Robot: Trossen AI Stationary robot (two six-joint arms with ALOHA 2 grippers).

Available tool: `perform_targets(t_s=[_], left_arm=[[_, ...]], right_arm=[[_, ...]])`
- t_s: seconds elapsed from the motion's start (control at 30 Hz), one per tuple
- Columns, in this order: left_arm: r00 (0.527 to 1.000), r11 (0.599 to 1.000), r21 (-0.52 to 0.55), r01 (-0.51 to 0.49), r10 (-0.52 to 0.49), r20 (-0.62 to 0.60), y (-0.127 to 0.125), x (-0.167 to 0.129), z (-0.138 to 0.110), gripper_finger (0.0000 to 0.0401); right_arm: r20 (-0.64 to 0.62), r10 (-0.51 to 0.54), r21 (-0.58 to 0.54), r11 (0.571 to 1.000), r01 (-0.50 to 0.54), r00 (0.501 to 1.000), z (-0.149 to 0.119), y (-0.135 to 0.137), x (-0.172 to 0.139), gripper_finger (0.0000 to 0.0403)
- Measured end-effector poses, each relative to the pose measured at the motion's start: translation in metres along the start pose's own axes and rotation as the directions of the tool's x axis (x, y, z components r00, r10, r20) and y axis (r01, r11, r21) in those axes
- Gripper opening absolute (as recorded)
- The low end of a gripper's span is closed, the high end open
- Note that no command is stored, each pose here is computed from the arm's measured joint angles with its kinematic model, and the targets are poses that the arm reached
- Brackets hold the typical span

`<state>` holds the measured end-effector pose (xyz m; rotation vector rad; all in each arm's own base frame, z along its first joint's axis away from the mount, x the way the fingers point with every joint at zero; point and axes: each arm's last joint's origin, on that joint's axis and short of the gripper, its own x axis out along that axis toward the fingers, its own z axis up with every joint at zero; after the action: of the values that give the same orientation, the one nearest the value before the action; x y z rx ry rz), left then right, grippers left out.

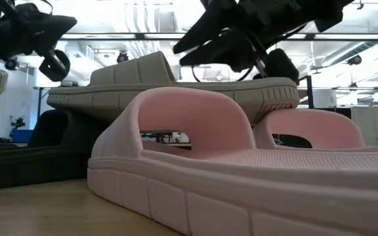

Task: Pick and place slides into the shelf
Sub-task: Put the right gray slide on the shelf

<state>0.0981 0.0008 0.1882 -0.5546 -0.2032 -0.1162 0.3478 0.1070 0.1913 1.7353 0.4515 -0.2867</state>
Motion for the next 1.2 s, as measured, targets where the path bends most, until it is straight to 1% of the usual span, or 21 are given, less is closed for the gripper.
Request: perform_targets(t_s=[0.1, 0.23, 0.3, 0.37, 0.47, 0.57, 0.63, 0.7, 0.8, 0.87, 0.9, 0.97, 1.0, 1.2], left_arm=[[1.0, 1.0, -0.001, 0.019, -0.019, -0.013, 0.0, 0.0, 0.0, 0.0], [0.999, 1.0, -0.001, 0.03, -0.03, -0.022, -0.001, 0.0, -0.001, 0.0], [0.999, 1.0, -0.001, 0.03, -0.03, -0.023, -0.001, 0.0, -0.001, 0.0], [0.999, 1.0, -0.002, 0.029, -0.03, -0.024, -0.001, 0.0, -0.001, 0.0], [0.999, 1.0, -0.002, 0.026, -0.026, -0.029, 0.0, 0.0, -0.001, 0.0], [0.999, 1.0, -0.002, 0.026, -0.026, -0.03, 0.0, 0.0, -0.001, 0.0], [0.999, 1.0, -0.002, 0.026, -0.026, -0.03, 0.0, 0.0, -0.001, 0.0], [0.999, 1.0, -0.002, 0.023, -0.023, -0.034, 0.0, 0.001, -0.002, 0.0], [0.999, 1.0, -0.002, 0.024, -0.024, -0.031, 0.0, 0.001, -0.002, 0.0], [0.999, 1.0, -0.002, 0.024, -0.024, -0.031, 0.0, 0.0, -0.002, 0.0], [0.999, 1.0, -0.002, 0.025, -0.025, -0.03, 0.0, 0.001, -0.002, 0.0], [0.999, 1.0, -0.002, 0.023, -0.023, -0.032, 0.0, 0.001, -0.002, 0.0], [0.999, 1.0, -0.002, 0.023, -0.023, -0.032, 0.0, 0.001, -0.002, 0.0], [0.999, 1.0, -0.002, 0.025, -0.025, -0.031, 0.0, 0.001, -0.002, 0.0]], right_arm=[[0.006, -0.034, 0.017, 0.999, 0.034, 0.999, 0.0, -0.001, 0.003, 0.0127], [0.029, -0.107, 0.058, 0.993, 0.106, 0.994, 0.001, -0.001, 0.001, 0.0182], [0.017, -0.124, 0.075, 0.99, 0.122, 0.992, 0.001, 0.0, 0.0, 0.0199], [-0.011, -0.129, 0.078, 0.989, 0.129, 0.992, 0.001, 0.002, 0.001, 0.0207], [-0.043, -0.119, 0.089, 0.989, 0.122, 0.992, 0.001, 0.009, 0.003, 0.0208], [-0.037, -0.107, 0.093, 0.99, 0.11, 0.994, 0.005, 0.019, 0.004, 0.0202], [-0.016, -0.132, 0.077, 0.988, 0.133, 0.991, 0.01, 0.024, 0.004, 0.0196], [-0.032, -0.189, 0.044, 0.981, 0.19, 0.982, 0.015, 0.029, 0.004, 0.019], [-0.063, -0.309, 0.017, 0.95, 0.311, 0.949, 0.019, 0.029, 0.004, 0.0185], [-0.075, -0.358, 0.004, 0.933, 0.359, 0.931, 0.022, 0.027, 0.004, 0.0185], [-0.076, -0.356, -0.001, 0.934, 0.357, 0.931, 0.024, 0.028, 0.004, 0.0185], [-0.083, -0.313, 0.002, 0.949, 0.314, 0.946, 0.025, 0.036, 0.007, 0.0187], [-0.083, -0.308, 0.003, 0.951, 0.31, 0.948, 0.027, 0.038, 0.007, 0.0187], [-0.096, -0.321, 0.003, 0.946, 0.323, 0.942, 0.028, 0.036, 0.021, 0.0187]])
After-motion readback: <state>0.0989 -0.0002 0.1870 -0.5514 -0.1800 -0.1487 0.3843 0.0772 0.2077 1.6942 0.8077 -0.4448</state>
